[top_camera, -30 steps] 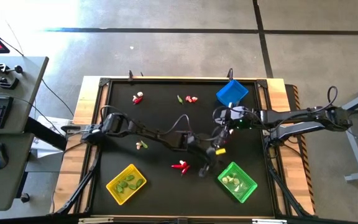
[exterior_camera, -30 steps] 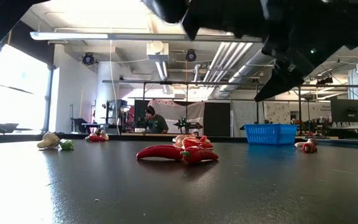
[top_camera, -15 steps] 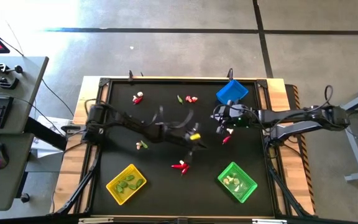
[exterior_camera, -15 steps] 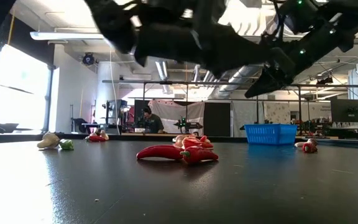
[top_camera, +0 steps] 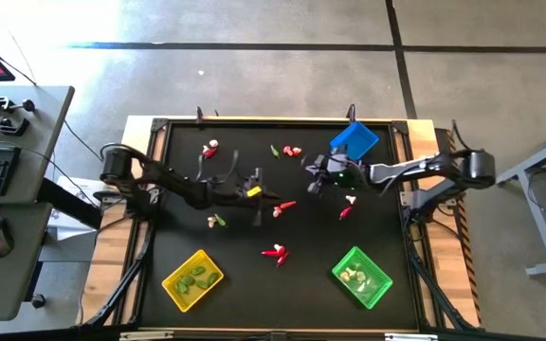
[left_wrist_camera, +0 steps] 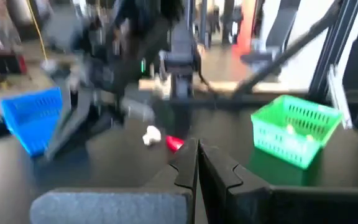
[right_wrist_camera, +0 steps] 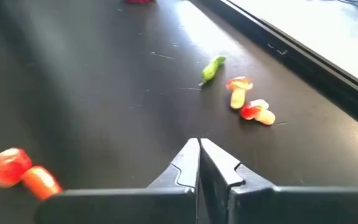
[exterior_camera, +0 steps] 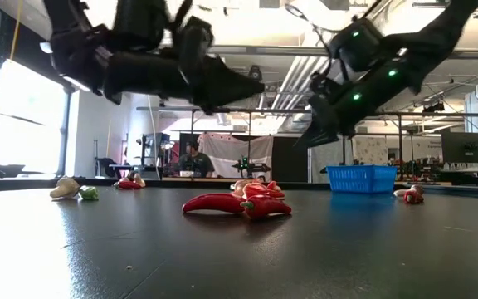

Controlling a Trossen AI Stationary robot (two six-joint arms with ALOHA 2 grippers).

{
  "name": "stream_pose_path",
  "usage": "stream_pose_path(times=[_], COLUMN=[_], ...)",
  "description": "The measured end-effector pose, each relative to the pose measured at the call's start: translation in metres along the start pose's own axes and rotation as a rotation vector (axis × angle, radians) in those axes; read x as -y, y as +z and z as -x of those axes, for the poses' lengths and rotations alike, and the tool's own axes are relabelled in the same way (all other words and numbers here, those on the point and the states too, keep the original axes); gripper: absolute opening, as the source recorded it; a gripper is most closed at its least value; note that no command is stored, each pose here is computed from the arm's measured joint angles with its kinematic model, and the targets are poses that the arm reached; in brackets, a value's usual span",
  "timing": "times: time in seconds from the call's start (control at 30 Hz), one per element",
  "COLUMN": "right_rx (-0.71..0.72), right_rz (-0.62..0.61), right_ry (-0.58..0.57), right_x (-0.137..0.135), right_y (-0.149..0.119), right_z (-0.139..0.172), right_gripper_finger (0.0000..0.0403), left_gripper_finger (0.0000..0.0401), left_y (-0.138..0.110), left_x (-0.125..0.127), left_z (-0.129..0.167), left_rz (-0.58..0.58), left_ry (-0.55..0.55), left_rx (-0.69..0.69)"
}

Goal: Sort produce into baskets
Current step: Put the red mushroom into the green bin

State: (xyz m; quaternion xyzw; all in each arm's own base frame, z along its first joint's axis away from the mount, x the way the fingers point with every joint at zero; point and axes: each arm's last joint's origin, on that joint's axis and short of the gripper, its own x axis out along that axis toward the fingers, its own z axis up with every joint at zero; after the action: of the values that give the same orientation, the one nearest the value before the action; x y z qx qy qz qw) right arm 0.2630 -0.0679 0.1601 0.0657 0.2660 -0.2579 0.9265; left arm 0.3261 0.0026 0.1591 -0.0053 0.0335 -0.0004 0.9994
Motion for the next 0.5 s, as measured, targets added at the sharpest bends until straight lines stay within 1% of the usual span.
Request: stream_pose_path(times=[0.03, 0.13, 0.2, 0.27, 0.4, 0.5], right_rx=[-0.006, -0.018, -0.033, -0.053, -0.101, -0.116], right_rz=[-0.002, -0.009, -0.015, -0.021, -0.023, -0.034], right_ry=[-0.011, -0.036, -0.05, -0.067, -0.103, -0.126], right_x=[0.001, 0.002, 0.003, 0.006, 0.013, 0.019], right_y=[0.001, 0.006, 0.009, 0.011, 0.015, 0.02], right_z=[-0.004, -0.017, -0.027, -0.035, -0.054, -0.065], right_gripper_finger=[0.0009, 0.0033, 0.0057, 0.0084, 0.0132, 0.0156], left_gripper_finger=[0.0, 0.0, 0.0, 0.0, 0.0, 0.0], left_y=[0.001, -0.005, -0.011, -0.013, -0.022, -0.025], left_x=[-0.002, -0.007, -0.01, -0.013, -0.02, -0.024], left_z=[0.005, 0.021, 0.032, 0.039, 0.053, 0.06], left_rz=[-0.003, -0.002, -0.002, 0.001, 0.014, 0.018], left_ry=[0.007, 0.023, 0.036, 0.046, 0.074, 0.092], left_rx=[0.027, 0.045, 0.05, 0.084, 0.073, 0.072])
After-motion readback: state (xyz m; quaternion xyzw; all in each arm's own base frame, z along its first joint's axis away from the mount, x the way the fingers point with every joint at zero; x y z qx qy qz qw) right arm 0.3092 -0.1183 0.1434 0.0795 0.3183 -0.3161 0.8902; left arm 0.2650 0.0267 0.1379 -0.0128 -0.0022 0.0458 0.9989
